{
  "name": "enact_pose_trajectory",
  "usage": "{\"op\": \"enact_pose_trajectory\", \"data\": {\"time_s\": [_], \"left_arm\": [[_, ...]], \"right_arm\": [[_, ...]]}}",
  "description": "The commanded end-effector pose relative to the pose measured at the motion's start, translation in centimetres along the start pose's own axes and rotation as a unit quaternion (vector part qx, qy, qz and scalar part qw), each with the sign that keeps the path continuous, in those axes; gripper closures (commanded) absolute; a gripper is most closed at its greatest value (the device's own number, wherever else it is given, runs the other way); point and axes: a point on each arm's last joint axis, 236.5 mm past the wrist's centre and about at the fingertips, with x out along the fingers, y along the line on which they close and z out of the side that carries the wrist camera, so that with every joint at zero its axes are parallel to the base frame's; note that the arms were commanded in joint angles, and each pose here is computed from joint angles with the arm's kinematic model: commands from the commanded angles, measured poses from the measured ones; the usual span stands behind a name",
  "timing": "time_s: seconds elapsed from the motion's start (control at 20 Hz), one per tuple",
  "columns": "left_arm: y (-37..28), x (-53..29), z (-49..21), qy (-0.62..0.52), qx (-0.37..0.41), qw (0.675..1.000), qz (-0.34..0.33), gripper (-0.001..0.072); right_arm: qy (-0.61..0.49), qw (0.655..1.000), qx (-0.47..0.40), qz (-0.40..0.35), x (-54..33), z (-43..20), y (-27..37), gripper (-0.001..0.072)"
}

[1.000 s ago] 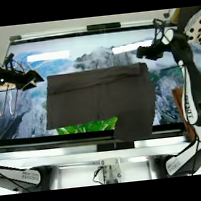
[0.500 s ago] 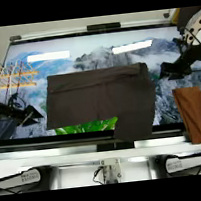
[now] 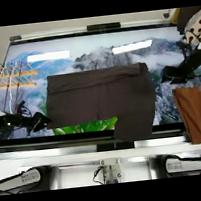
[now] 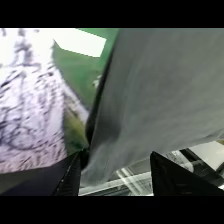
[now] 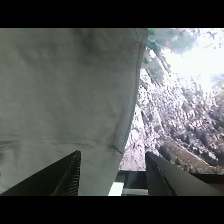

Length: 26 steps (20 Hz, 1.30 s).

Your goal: Fold the shirts.

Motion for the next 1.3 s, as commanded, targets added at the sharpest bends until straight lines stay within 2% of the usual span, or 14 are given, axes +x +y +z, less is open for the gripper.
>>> {"op": "enact_pose_trajectory", "data": {"time_s": [0.0,0.05,0.2,0.25,0.35,0.45,0.55,0.6,0.9,1.25], "left_arm": [[0.2,1.5,0.3,-0.001,0.003,1.0,0.007,0.0188],[0.1,1.9,0.2,0.005,0.001,1.0,0.005,0.0215],[-0.1,2.3,-0.1,0.013,-0.003,1.0,0.002,0.0601],[-0.2,2.3,-0.3,0.017,-0.003,1.0,0.0,0.0673],[-0.4,2.1,-0.6,0.022,0.001,1.0,-0.003,0.0674],[-0.6,1.9,-0.5,0.018,0.005,1.0,-0.003,0.0674],[-0.8,1.6,-0.4,0.012,0.009,1.0,-0.002,0.0674],[-1.0,1.4,-0.3,0.008,0.011,1.0,-0.002,0.0674],[-2.1,-0.2,0.0,-0.019,0.032,0.999,-0.001,0.0674],[-2.5,-0.6,0.1,-0.027,0.025,0.999,-0.001,0.0674]], "right_arm": [[-0.001,1.0,0.0,0.001,0.0,0.0,0.0,0.0203],[-0.001,1.0,0.0,0.0,0.0,0.0,0.0,0.0203],[0.002,1.0,0.001,-0.003,0.0,-0.2,-0.2,0.0203],[0.014,1.0,0.002,0.0,0.4,-0.8,-0.1,0.0203],[0.077,0.997,-0.014,0.009,1.9,-3.9,-0.3,0.0202],[0.12,0.991,0.019,0.046,4.6,-6.5,-0.5,0.02],[0.106,0.986,0.068,0.11,7.1,-6.7,0.7,0.02],[0.095,0.985,0.083,0.118,8.3,-6.6,0.8,0.02],[0.126,0.987,0.078,0.058,13.7,-10.4,-1.3,0.02],[0.096,0.986,0.106,0.081,15.7,-10.1,-0.3,0.0219]]}}
